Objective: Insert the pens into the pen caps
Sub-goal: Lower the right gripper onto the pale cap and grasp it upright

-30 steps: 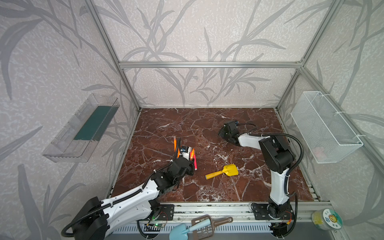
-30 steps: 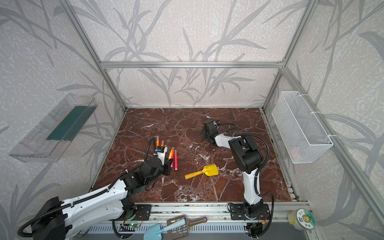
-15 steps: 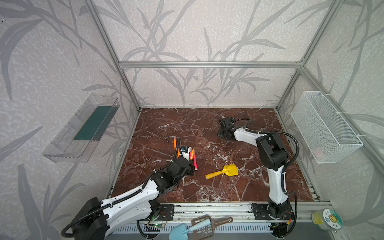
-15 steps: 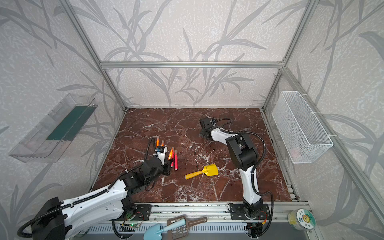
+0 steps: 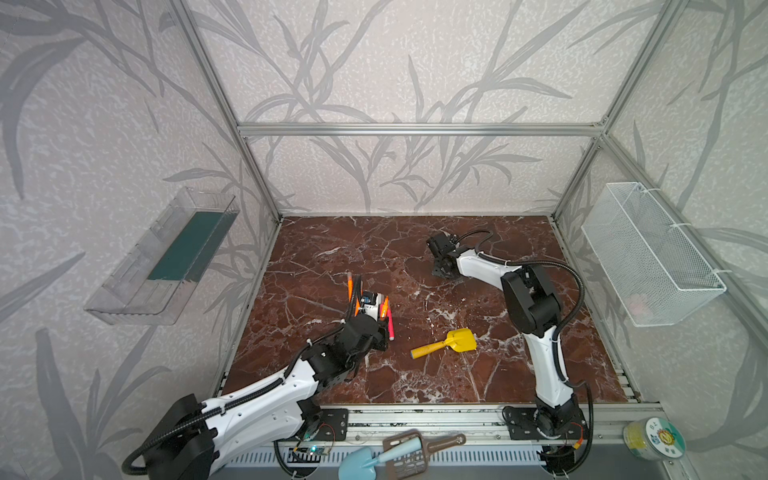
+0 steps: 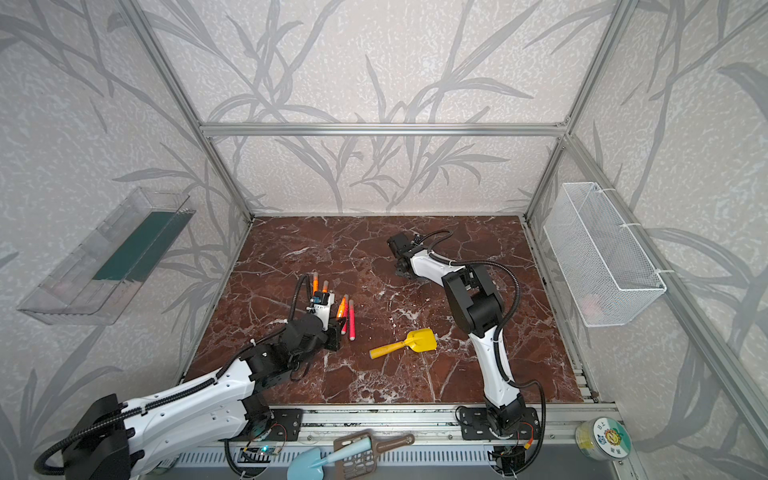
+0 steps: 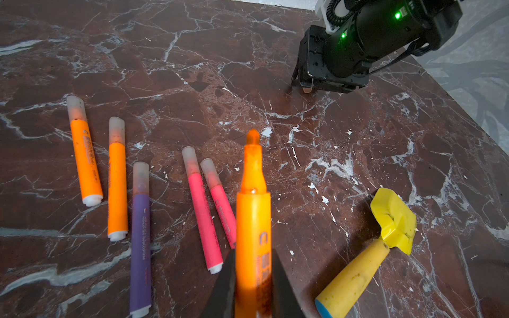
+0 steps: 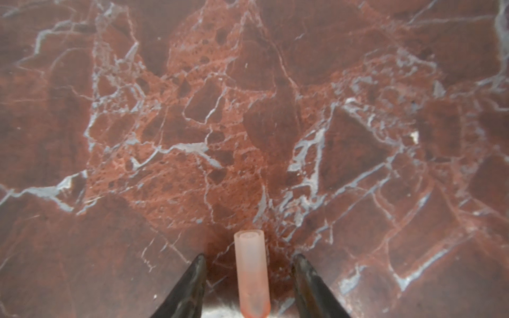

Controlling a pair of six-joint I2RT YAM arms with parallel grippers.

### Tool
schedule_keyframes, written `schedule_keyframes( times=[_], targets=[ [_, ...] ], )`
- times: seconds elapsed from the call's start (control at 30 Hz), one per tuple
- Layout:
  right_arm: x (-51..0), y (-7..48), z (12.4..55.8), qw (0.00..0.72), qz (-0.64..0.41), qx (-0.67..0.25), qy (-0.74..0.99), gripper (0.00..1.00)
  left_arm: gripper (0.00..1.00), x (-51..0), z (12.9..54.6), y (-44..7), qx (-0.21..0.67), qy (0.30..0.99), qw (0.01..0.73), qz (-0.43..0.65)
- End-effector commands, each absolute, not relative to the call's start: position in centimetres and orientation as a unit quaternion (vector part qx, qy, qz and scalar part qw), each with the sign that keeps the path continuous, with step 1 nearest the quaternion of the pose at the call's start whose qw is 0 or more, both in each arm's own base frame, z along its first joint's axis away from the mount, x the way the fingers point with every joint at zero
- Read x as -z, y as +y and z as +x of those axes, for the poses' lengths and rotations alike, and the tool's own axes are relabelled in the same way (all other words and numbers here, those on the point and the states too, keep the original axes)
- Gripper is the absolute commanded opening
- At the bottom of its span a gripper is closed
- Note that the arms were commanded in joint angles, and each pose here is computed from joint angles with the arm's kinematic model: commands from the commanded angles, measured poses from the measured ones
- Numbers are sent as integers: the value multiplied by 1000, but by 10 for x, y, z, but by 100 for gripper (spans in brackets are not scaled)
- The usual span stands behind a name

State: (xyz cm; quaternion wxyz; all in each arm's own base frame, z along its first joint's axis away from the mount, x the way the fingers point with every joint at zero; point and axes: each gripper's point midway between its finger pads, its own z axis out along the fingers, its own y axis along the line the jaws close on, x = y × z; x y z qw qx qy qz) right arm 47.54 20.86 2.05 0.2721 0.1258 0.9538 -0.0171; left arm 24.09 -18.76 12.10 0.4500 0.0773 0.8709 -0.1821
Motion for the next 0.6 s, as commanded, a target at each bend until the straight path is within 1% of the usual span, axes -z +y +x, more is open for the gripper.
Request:
schedule_keyframes(
  times=[0.0,0.23,0.37,0.5,0.57],
  targets=[
    [-8,197,471,250,113,53,960,51,0,-121,241,-184,182,870,452,72],
    [-4,199,473,240,109,49,963,45,0,-120,240,-183,182,870,452,72],
    [-2,197,473,236,112,45,964,39,0,-121,240,-183,184,869,453,72],
    [-1,198,473,232,112,40,965,30,0,-121,240,-183,185,869,453,72],
    [-1,197,473,232,112,40,965,27,0,-122,240,-184,185,869,454,71]
  ],
)
